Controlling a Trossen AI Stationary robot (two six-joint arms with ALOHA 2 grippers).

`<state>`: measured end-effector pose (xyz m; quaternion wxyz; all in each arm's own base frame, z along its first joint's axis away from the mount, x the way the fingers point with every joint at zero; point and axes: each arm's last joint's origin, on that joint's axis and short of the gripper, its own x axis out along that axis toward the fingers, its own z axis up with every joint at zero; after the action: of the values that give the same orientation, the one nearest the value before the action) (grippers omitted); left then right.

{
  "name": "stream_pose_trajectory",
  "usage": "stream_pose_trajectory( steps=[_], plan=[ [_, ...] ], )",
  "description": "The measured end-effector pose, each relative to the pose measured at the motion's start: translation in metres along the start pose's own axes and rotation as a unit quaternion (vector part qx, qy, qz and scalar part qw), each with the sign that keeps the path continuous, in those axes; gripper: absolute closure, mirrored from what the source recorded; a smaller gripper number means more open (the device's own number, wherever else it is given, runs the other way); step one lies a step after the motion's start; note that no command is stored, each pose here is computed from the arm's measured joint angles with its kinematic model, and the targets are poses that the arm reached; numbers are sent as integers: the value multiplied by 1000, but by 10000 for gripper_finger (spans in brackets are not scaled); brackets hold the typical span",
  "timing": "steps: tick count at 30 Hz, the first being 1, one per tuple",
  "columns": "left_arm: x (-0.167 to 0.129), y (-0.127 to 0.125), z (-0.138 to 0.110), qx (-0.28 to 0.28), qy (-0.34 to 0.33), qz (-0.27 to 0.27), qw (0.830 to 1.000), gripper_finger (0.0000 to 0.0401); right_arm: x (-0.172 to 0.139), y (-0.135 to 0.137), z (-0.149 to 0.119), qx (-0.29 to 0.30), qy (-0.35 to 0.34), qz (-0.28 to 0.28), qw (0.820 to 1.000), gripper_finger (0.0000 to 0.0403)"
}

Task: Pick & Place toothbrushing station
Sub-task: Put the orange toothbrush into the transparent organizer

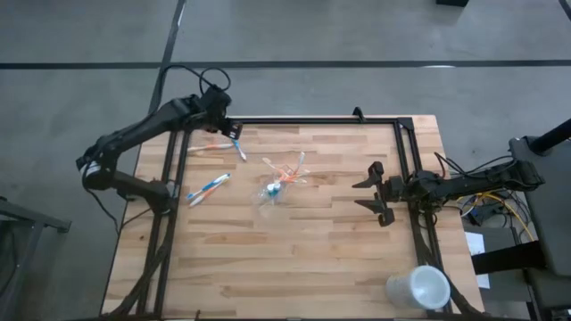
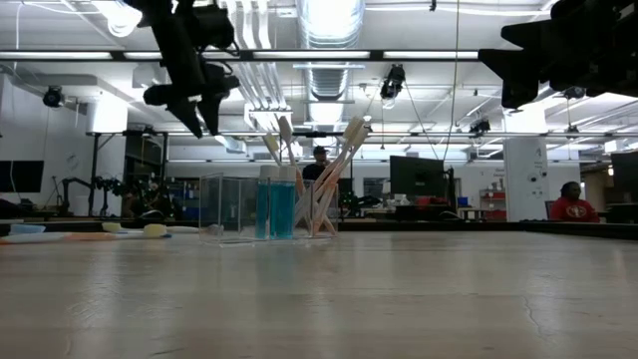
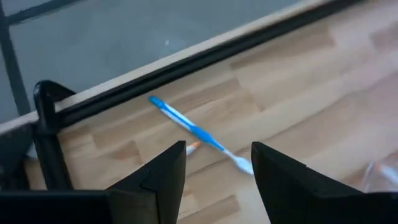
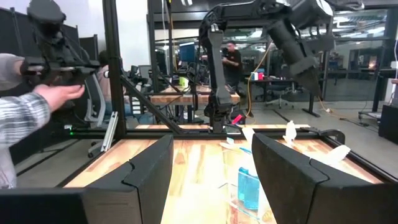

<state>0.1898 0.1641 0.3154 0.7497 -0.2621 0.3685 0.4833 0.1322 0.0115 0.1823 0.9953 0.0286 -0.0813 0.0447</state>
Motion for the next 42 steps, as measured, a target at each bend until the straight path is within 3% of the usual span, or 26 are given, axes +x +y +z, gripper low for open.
stream_pose_trajectory(
  steps=[5,12,21,32,42],
  plan=[
    [12,2,2,111,24,-13,993,215,0,0,0,0,0,0,1000,188],
    [48,19,-11,79,123,38,989,215,0,0,0,0,-1,0,1000,188],
    [91,30,-27,165,215,75,960,215,0,0,0,0,0,0,1000,188],
    [128,49,-36,259,249,89,929,215,0,0,0,0,0,0,1000,188],
    [146,57,-54,275,244,88,926,215,0,0,0,1,0,0,1000,188]
  ],
)
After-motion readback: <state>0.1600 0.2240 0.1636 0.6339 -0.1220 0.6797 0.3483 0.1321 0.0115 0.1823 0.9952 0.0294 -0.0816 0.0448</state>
